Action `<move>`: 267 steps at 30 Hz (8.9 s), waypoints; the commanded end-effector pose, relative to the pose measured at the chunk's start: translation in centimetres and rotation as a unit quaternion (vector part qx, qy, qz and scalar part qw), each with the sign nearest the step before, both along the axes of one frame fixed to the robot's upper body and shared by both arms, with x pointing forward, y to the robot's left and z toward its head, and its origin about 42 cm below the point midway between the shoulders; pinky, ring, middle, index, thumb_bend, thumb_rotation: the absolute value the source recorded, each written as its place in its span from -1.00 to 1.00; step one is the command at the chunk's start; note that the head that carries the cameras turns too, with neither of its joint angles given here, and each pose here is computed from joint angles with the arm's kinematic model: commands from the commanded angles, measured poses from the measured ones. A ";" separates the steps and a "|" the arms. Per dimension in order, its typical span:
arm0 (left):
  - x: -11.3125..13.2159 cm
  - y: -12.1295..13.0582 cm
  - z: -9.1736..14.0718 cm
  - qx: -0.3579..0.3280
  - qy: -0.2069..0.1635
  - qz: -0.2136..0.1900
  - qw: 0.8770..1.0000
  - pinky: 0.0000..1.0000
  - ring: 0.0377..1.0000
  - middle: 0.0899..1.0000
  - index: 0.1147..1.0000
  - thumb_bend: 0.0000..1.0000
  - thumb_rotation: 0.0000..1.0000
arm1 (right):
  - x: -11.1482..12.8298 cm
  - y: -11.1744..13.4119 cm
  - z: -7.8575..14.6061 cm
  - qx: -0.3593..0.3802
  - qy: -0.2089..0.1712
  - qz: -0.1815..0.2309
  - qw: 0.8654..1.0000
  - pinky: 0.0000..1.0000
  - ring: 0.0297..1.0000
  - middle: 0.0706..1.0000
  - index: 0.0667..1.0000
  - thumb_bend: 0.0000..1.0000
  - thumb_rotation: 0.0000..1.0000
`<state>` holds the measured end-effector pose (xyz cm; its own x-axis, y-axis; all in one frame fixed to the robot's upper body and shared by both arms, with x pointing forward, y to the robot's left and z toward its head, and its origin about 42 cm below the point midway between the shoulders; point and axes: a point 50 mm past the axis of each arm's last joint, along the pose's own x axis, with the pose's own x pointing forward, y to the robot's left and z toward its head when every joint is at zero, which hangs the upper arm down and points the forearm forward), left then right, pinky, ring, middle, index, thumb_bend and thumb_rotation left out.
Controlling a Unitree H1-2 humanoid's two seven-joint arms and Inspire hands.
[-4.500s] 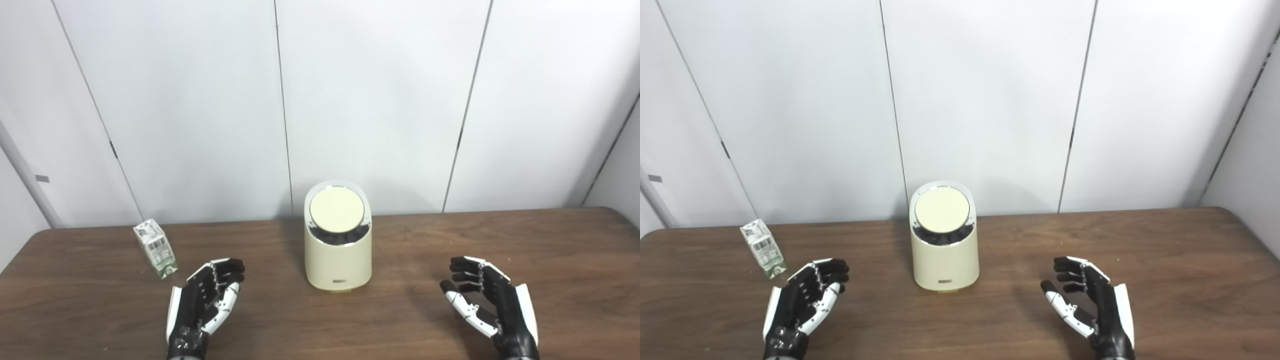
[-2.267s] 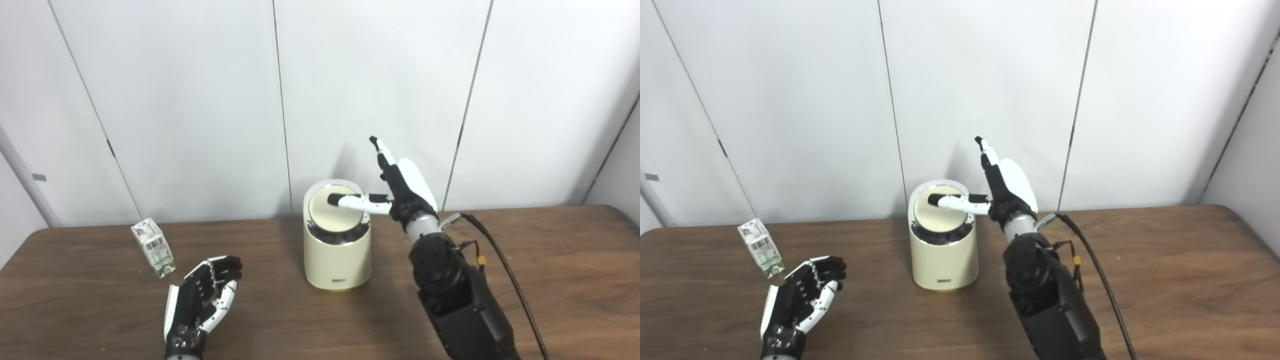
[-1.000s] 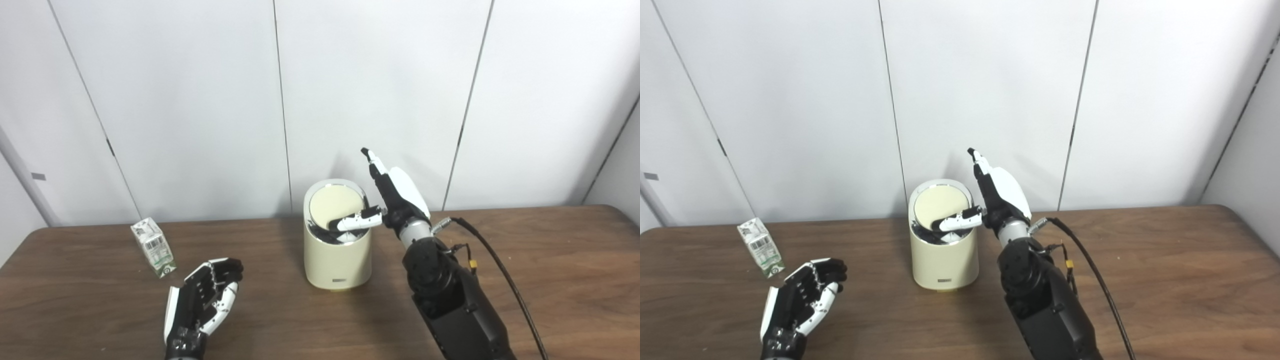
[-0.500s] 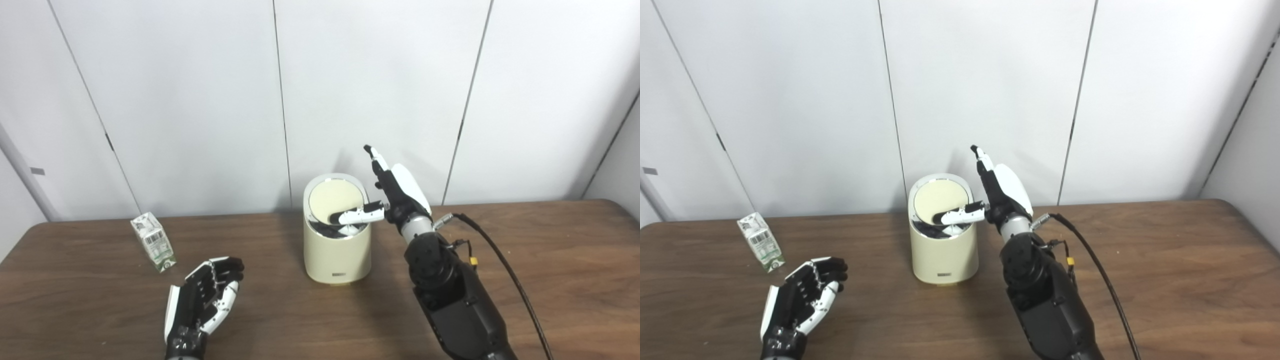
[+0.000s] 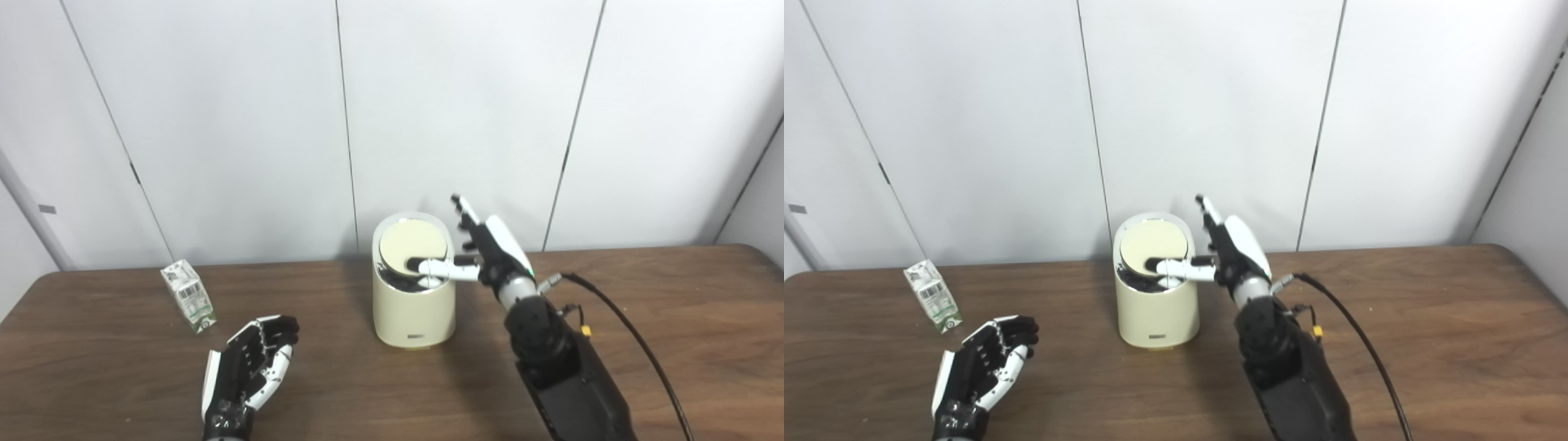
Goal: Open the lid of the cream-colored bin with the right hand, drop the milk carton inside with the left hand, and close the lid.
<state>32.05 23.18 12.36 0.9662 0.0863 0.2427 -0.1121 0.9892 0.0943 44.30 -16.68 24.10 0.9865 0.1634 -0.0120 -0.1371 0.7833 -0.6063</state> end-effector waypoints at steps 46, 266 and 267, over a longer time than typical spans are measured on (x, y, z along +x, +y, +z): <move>0.5 0.8 -0.8 0.001 0.001 0.008 1.000 0.14 0.21 0.20 0.16 -0.50 -0.62 | -15.1 -10.1 -8.5 0.222 -0.227 -0.164 0.934 0.20 0.34 0.36 0.33 -0.43 -0.47; 11.1 15.2 12.8 0.587 0.182 0.080 0.785 0.48 0.52 0.43 0.38 0.84 -0.88 | -14.8 -15.7 -10.0 0.238 -0.137 -0.223 0.935 -0.05 0.16 0.17 0.09 0.01 0.04; 11.2 14.9 13.1 0.593 0.183 0.078 0.780 0.50 0.54 0.44 0.39 0.84 -0.85 | -14.7 -15.7 -10.0 0.238 -0.137 -0.223 0.935 -0.05 0.16 0.17 0.09 0.02 0.03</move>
<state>42.26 37.78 21.51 0.9803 0.1412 -0.1380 0.1047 0.2205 0.9697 29.22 -32.61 12.71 0.9223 -0.3542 0.1549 0.3761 0.9147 -0.1479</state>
